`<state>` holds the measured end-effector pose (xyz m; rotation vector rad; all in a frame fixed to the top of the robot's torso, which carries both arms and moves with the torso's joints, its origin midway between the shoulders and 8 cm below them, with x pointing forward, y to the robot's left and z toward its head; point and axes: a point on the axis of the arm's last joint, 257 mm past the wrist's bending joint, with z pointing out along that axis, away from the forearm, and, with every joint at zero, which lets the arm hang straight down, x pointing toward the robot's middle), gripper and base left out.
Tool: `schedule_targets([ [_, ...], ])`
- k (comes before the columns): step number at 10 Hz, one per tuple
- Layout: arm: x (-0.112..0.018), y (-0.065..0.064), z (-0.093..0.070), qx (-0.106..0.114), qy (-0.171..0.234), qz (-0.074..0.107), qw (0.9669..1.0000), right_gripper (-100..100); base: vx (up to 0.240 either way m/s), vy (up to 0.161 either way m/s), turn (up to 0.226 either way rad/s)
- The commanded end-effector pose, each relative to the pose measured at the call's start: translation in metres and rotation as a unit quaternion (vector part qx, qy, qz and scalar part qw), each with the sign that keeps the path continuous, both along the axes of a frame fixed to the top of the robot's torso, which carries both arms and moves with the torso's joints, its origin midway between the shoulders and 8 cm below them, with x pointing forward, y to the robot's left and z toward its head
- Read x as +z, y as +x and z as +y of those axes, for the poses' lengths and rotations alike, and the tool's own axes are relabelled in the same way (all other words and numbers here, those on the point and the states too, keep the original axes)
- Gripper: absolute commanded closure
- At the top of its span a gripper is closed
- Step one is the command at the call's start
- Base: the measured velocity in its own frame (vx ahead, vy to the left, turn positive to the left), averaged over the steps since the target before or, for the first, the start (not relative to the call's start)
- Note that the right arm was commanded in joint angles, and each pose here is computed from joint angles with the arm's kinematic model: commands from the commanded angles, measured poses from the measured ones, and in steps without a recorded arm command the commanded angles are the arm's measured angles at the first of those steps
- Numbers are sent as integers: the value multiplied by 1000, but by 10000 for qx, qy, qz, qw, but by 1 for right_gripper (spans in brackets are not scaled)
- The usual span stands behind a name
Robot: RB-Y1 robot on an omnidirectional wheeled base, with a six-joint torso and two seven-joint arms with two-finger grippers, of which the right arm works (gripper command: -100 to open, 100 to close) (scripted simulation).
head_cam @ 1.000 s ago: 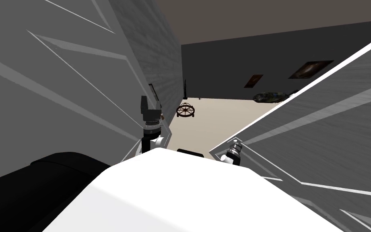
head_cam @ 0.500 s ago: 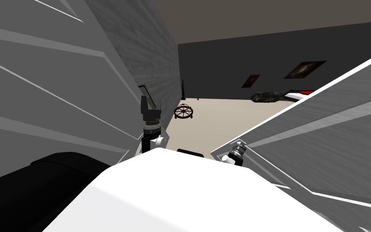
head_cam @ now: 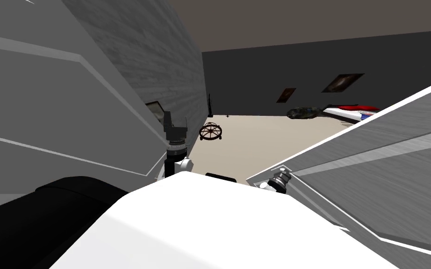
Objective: Push the door open
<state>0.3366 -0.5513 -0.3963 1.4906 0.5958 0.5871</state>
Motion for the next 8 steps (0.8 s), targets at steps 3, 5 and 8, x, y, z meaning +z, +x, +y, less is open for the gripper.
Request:
schedule_targets([
  [3,5,-8,-12,-168,-3,-28,9999,100,83,-19,-16],
  [5,4,-13,-15,-238,-1,-21,9997,100,84,-5,-19],
  [8,4,-28,-30,-489,-5,-24,9988,100,193,-85,-40],
])
